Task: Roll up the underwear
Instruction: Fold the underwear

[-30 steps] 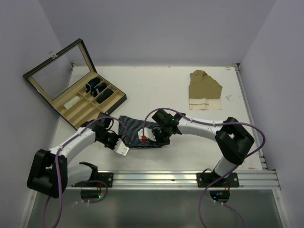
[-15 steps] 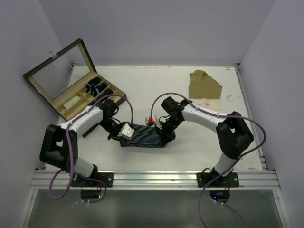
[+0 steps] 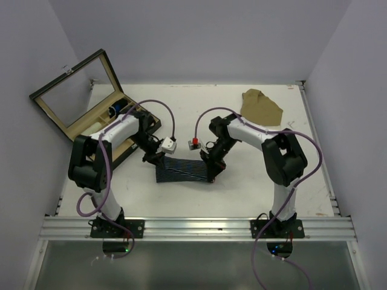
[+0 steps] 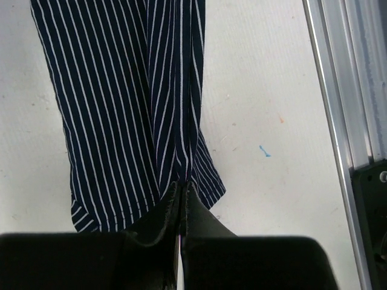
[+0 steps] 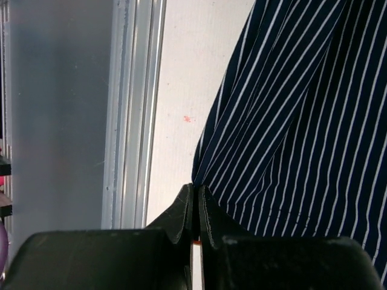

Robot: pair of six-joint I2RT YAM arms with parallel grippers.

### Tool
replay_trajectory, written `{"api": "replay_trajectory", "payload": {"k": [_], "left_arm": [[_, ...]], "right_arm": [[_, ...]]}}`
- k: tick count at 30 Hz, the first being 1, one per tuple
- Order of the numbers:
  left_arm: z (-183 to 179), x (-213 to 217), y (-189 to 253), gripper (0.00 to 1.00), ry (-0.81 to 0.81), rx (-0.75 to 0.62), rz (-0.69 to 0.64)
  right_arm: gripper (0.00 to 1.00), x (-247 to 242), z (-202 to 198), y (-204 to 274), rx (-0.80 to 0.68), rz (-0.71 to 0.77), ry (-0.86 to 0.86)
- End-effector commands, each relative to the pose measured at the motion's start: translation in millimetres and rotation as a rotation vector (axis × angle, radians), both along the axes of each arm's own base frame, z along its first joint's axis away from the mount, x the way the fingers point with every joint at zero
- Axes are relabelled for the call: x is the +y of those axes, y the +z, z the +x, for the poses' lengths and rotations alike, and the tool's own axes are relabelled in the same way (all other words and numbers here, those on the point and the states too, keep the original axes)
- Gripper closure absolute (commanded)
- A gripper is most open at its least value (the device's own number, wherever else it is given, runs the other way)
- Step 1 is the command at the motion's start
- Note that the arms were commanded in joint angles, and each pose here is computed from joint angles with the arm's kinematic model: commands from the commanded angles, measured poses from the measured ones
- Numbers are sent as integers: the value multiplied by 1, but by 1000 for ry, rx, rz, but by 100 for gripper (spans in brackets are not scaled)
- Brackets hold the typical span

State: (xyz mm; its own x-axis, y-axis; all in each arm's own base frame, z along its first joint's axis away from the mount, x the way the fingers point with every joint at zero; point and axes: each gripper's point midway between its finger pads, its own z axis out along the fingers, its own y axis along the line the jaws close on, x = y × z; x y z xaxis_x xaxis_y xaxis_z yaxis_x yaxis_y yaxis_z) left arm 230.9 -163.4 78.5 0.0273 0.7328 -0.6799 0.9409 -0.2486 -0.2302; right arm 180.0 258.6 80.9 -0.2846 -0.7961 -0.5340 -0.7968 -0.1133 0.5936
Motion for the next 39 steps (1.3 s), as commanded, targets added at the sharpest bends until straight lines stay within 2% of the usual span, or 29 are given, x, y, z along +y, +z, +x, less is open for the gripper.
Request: {"api": "replay_trajectory", "payload": {"k": [1, 9, 19, 22, 29, 34, 39], "left_arm": [[-1, -2, 11, 100, 38, 54, -5], [32, -5, 7, 100, 141, 78, -11], [69, -12, -10, 100, 194, 129, -6], [77, -8, -22, 100, 226, 150, 2], [85, 9, -39, 100, 325, 225, 3], [78, 17, -44, 100, 328, 204, 14], [75, 19, -50, 100, 323, 183, 15]], "right_arm": [[100, 4, -2, 15, 36, 46, 9], [100, 1, 29, 22, 64, 45, -36], [100, -4, 65, -1, 259, 30, -116], [100, -1, 84, 0, 245, 38, -151], [100, 3, 92, 5, 237, 35, -170], [100, 10, 111, 22, 201, 16, -217], [100, 18, 135, 12, 160, -30, -267]]}}
